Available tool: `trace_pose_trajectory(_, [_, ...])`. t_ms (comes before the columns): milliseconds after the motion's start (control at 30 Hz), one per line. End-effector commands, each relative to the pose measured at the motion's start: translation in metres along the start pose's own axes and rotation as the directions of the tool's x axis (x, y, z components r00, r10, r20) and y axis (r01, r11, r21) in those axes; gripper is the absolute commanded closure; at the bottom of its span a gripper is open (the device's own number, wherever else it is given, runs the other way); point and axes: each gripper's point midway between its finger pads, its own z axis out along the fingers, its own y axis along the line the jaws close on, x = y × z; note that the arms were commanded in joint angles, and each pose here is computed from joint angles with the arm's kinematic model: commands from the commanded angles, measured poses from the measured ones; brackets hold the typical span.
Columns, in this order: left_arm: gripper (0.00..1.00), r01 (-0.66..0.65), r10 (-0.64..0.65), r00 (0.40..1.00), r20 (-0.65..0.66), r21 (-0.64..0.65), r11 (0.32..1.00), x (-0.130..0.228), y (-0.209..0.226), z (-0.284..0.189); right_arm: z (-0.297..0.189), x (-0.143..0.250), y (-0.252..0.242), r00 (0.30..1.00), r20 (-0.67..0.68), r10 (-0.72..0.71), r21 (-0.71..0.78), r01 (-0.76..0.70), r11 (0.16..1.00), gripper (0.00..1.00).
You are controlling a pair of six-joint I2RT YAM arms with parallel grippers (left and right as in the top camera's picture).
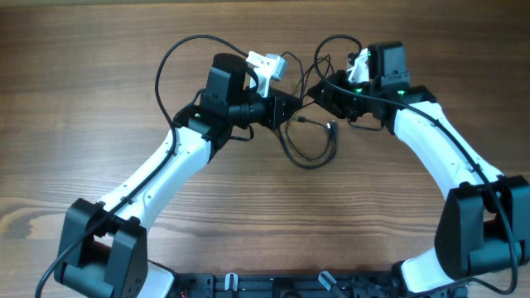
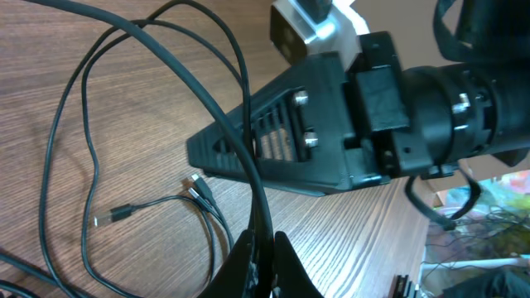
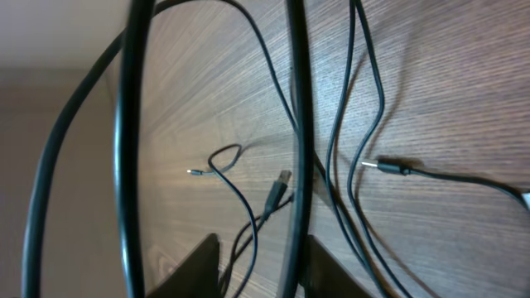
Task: Untangle cables
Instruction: 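Pull the right gripper's cable far right while left gripper holds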
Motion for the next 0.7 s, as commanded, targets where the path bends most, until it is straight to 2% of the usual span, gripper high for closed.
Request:
trace_pose_trajectory(0, [0.96, 0.012, -0.012, 1.0, 0.001, 0.022, 1.0, -0.002, -0.003, -0.003, 0.008, -0.004, -0.013, 0.999, 0.031, 0.041, 0.066, -0.042, 0.997, 0.9])
trace_pose_trajectory(33, [0.96, 0.018, -0.018, 1.0, 0.001, 0.014, 1.0, -0.002, 0.0, -0.004, 0.008, -0.005, -0.017, 0.999, 0.038, 0.012, 0.089, -0.016, 0.996, 0.96])
trace_pose_trajectory(200, [0.96, 0.109, -0.11, 0.994, 0.004, -0.136, 0.985, 0.002, 0.045, -0.021, 0.001, -0.01, -0.05, 0.989, 0.061, -0.132, 0.265, 0.112, 0.958, 0.96])
trace_pose_trajectory(333, [0.96, 0.205, -0.202, 0.979, 0.037, -0.233, 0.951, 0.001, 0.089, -0.05, -0.025, -0.023, -0.093, 0.978, 0.088, -0.189, 0.481, 0.124, 0.868, 0.96])
trace_pose_trajectory(433, [0.96, 0.229, -0.217, 0.973, 0.073, -0.288, 0.93, -0.002, 0.12, -0.076, -0.058, -0.039, -0.113, 0.968, 0.13, -0.214, 0.597, 0.096, 0.797, 0.96])
trace_pose_trajectory(533, [0.96, 0.276, -0.249, 0.961, 0.121, -0.332, 0.902, -0.005, 0.148, -0.102, -0.1, -0.059, -0.115, 0.952, 0.196, -0.235, 0.663, 0.048, 0.747, 0.96])
trace_pose_trajectory(667, [0.96, 0.336, -0.286, 0.94, 0.186, -0.35, 0.874, -0.01, 0.172, -0.131, -0.147, -0.082, -0.091, 0.919, 0.27, -0.288, 0.668, 0.037, 0.743, 0.96])
